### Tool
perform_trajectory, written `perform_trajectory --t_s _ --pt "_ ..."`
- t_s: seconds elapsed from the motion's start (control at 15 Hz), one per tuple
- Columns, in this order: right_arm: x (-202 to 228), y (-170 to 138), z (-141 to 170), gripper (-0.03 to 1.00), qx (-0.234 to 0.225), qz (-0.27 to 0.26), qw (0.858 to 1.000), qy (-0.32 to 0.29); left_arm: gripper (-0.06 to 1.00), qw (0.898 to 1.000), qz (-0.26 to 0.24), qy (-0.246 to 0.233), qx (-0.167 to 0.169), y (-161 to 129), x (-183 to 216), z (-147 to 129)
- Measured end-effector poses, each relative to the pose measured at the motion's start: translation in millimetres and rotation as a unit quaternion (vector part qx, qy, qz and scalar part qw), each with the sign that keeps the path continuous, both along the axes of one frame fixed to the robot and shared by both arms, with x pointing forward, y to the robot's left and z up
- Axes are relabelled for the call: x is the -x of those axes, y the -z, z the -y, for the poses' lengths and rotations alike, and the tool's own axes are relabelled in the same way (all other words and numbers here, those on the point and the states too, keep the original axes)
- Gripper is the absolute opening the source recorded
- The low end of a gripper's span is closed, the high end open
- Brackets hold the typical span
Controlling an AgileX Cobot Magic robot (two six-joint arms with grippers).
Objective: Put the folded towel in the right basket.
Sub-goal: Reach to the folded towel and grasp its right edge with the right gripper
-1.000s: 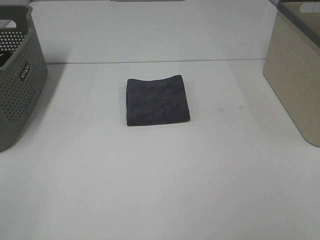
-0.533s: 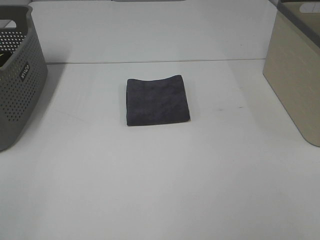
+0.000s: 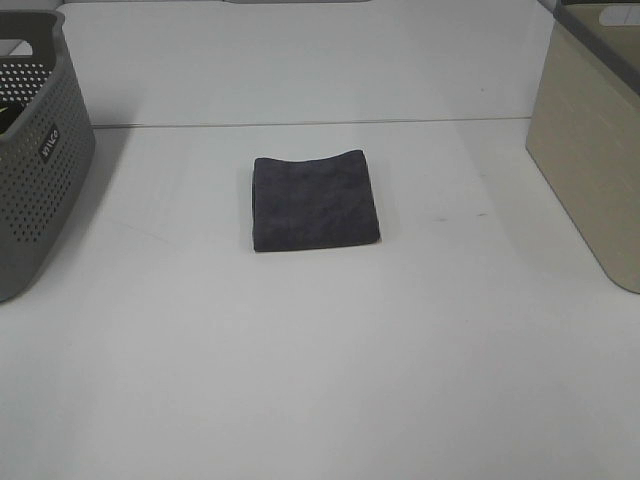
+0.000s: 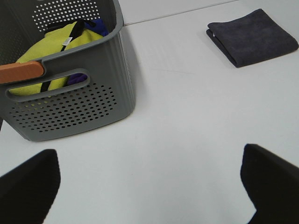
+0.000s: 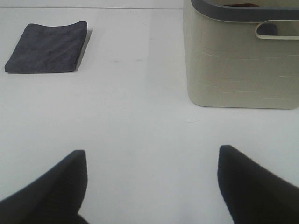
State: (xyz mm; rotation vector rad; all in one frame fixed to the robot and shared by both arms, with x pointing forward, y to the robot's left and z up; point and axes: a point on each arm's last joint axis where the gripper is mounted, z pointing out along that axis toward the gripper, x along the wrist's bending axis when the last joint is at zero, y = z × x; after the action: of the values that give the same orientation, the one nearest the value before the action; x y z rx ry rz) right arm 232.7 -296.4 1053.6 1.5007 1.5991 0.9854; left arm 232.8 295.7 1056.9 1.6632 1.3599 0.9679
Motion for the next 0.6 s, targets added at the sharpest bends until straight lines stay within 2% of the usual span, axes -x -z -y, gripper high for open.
perform_trajectory --t_s 0.6 --pt "0.0 0.0 0.0 0.72 0.000 0.000 1.000 0.000 0.99 1.000 0.000 0.000 0.000 0.0 0.0 0.0"
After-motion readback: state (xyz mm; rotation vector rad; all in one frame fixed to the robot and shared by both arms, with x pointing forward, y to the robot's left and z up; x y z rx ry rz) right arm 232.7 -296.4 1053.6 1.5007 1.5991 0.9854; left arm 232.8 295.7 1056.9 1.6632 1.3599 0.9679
